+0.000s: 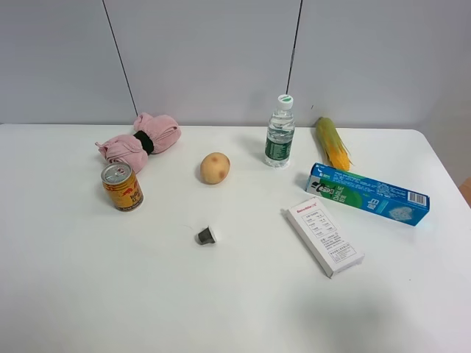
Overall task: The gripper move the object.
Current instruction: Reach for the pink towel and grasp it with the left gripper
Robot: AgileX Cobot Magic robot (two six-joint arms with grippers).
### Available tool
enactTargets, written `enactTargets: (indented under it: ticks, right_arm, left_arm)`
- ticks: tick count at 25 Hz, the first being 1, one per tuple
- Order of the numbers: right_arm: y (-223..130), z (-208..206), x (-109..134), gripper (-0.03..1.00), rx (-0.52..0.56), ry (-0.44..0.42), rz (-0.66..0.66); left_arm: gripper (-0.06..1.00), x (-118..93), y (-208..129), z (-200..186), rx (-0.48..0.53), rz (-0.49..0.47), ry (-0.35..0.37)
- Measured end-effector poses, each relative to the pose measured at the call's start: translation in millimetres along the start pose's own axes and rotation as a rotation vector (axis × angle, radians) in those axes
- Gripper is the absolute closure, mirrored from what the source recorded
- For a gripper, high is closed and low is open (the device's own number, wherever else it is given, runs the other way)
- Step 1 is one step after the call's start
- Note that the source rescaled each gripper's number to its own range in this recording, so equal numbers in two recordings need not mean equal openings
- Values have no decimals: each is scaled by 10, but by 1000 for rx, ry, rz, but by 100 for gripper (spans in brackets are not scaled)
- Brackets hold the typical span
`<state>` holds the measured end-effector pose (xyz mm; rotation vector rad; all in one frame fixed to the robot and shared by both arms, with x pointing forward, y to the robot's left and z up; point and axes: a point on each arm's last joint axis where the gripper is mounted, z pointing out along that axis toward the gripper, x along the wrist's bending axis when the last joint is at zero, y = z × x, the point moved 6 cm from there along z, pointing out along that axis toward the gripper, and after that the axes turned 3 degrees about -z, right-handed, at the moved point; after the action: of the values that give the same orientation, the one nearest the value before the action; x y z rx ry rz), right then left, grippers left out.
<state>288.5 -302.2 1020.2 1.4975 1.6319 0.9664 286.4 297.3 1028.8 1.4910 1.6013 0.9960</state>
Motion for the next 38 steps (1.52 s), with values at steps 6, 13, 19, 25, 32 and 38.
enactTargets:
  ticks: [6,13,19,25,32,38]
  right_arm:
    - [0,0,0,-3,0,0,0]
    - [0,0,0,-3,0,0,0]
    - [0,0,0,-3,0,0,0]
    - [0,0,0,-3,0,0,0]
    - [0,0,0,-3,0,0,0]
    - [0,0,0,-3,0,0,0]
  left_arm:
    - [-6,0,0,0,0,0,0]
    - [-6,0,0,0,0,0,0]
    - [-6,0,221,-4,18,5,-14]
    - [-6,-35,653,207,133,40,-76]
    - [-6,-185,1118,811,296,147,-155]
    - [-6,-430,1408,1547,397,229,-215]
